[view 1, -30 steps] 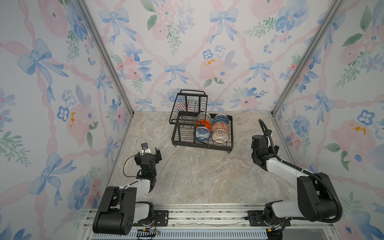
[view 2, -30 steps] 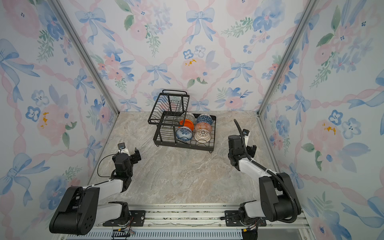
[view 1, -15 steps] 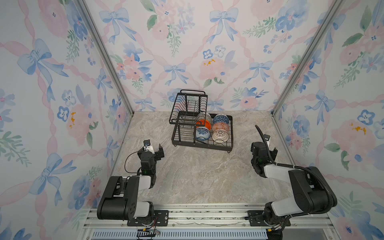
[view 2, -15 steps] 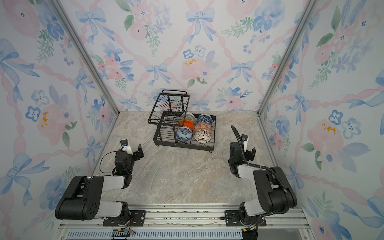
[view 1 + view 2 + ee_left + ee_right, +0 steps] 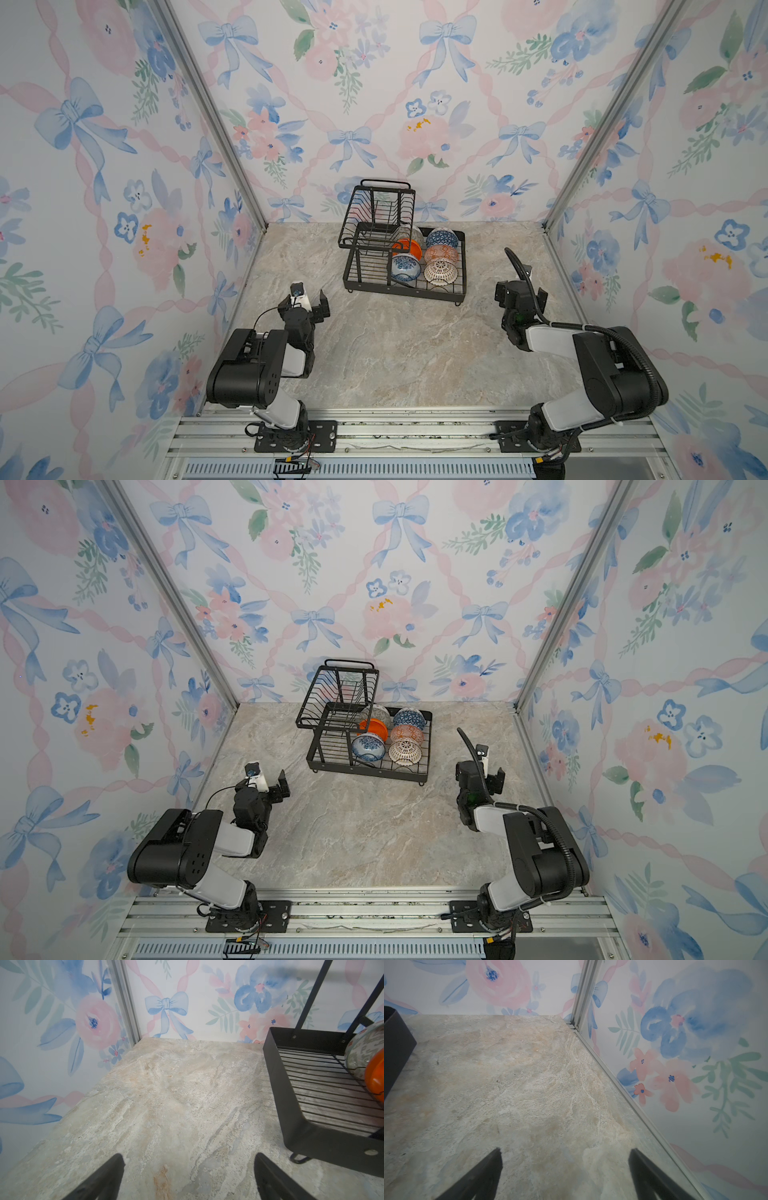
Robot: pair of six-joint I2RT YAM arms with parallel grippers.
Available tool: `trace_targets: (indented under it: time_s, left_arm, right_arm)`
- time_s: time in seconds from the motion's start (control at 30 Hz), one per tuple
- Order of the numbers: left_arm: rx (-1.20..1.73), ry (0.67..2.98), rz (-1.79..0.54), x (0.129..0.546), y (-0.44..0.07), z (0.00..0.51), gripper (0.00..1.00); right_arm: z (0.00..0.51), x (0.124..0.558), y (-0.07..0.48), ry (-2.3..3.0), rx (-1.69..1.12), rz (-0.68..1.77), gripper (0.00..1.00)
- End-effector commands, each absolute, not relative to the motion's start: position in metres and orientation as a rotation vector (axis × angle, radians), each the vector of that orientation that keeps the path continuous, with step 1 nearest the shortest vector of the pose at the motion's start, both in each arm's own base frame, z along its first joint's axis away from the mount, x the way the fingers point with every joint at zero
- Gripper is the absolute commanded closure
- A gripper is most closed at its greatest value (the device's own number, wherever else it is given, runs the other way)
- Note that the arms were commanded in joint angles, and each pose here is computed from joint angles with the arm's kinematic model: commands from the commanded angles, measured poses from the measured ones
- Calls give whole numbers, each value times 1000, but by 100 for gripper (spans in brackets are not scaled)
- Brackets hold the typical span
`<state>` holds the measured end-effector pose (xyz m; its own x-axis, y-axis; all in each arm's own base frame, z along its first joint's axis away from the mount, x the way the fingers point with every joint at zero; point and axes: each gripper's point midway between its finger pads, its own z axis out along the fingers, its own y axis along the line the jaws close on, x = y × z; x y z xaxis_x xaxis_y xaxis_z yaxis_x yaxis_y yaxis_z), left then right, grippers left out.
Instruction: Load the bowls into the dish rack
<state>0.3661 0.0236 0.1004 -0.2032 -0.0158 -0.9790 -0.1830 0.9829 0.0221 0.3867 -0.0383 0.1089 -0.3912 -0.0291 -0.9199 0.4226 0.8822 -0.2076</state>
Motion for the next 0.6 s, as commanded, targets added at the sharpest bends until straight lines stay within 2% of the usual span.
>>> trace_targets:
  time_s: [0.0,0.2,0.37,0.57]
  left_arm:
    - [-132,1738,174,371,23,110,2]
    - [-124,1739,182,371,22,110,2]
    - [-124,1739,183,371,22,110,2]
    - [-123,1740,182,371,21,110,2]
  right_arm:
    - [120,383,-43,1860,314,-435,3]
    - [121,379,-40,1836,296,-412,3]
    - [116,368,-8,1761,120,-262,3]
    - [105,386,-3,1821,79,-254,3]
